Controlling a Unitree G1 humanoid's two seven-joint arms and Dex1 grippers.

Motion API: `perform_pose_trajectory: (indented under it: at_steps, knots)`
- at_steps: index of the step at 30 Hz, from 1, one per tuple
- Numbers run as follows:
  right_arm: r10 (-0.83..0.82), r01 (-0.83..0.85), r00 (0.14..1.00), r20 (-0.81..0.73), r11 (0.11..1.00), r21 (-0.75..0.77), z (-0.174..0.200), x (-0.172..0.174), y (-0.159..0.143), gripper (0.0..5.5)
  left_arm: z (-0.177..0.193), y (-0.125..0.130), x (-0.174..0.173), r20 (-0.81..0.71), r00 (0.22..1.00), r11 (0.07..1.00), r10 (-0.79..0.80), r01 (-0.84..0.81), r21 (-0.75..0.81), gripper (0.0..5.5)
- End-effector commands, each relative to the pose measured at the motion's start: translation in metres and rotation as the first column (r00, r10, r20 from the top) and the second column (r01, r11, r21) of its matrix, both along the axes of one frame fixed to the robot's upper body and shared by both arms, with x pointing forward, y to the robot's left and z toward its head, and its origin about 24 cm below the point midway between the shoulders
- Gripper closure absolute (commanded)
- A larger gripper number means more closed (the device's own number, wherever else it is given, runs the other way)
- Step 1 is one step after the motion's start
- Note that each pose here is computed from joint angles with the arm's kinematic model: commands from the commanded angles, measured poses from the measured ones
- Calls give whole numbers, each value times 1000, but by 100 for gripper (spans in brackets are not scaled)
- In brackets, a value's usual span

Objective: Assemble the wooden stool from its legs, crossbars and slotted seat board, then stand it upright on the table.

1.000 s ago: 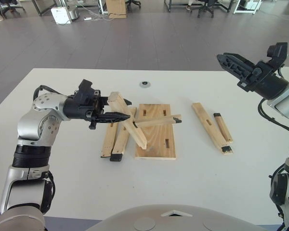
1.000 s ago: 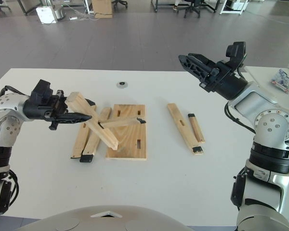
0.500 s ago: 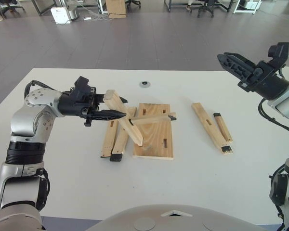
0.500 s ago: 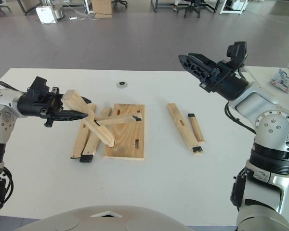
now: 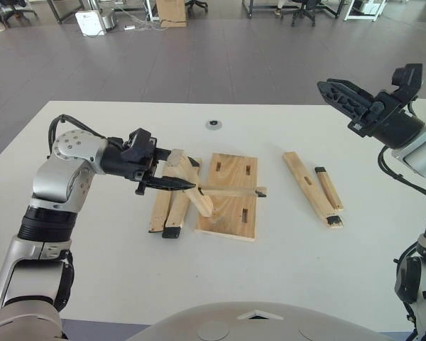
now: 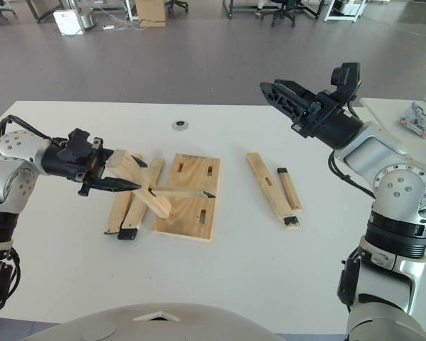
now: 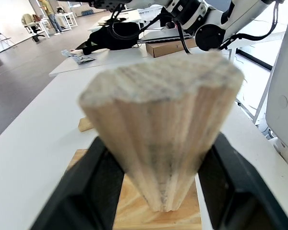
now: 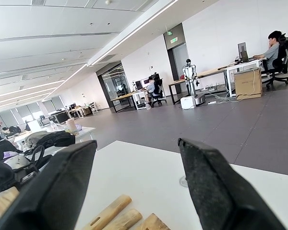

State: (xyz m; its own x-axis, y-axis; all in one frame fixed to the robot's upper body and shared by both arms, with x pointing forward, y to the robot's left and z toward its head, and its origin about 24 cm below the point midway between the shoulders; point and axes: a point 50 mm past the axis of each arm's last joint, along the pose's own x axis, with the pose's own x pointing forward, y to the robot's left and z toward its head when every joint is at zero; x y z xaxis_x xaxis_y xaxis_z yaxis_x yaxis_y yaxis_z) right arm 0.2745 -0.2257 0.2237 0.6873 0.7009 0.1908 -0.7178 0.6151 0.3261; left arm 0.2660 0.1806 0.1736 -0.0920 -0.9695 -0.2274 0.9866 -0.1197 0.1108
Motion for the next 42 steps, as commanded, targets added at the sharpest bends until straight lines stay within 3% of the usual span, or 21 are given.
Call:
perform_pose_trajectory:
  at_steps: [1,7,15,17,26,30,33,35,38,42]
  knots:
    - [7,-6,1000,-3,1000,5,0,-2,3,233,-42,-1,-12,-159,987,978,39,-5,208,345]
    - [1,-1,1000,0,1000,7,1,-3,3,233,-69,4,-33,-275,958,946,76,17,323,345]
    - [-4,4,1000,-8,1000,23,0,-1,4,233,-56,-2,-31,-367,916,941,164,-33,337,345]
    - [-5,5,1000,-8,1000,25,0,-1,5,233,-54,-4,-31,-379,912,947,157,-30,321,275]
    - [-3,3,1000,-4,1000,30,-1,0,7,233,-37,9,-17,-239,937,945,255,-189,268,111]
    - [-20,20,1000,-10,999,24,-4,-4,4,233,-48,45,-24,-159,939,867,305,-205,453,106]
    - [-22,22,1000,-17,1000,20,-5,-4,4,233,-59,55,-27,-162,926,843,340,-224,489,106]
    - [-18,18,1000,-16,1000,16,-5,-3,4,233,-69,53,-20,-129,893,824,431,-332,459,106]
    - [-16,16,1000,-23,1000,15,-7,-2,5,233,-91,43,-11,-98,778,743,621,-544,389,106]
    - [-18,19,999,-32,1000,20,-9,-1,4,233,-111,27,-10,-101,654,642,750,-684,347,106]
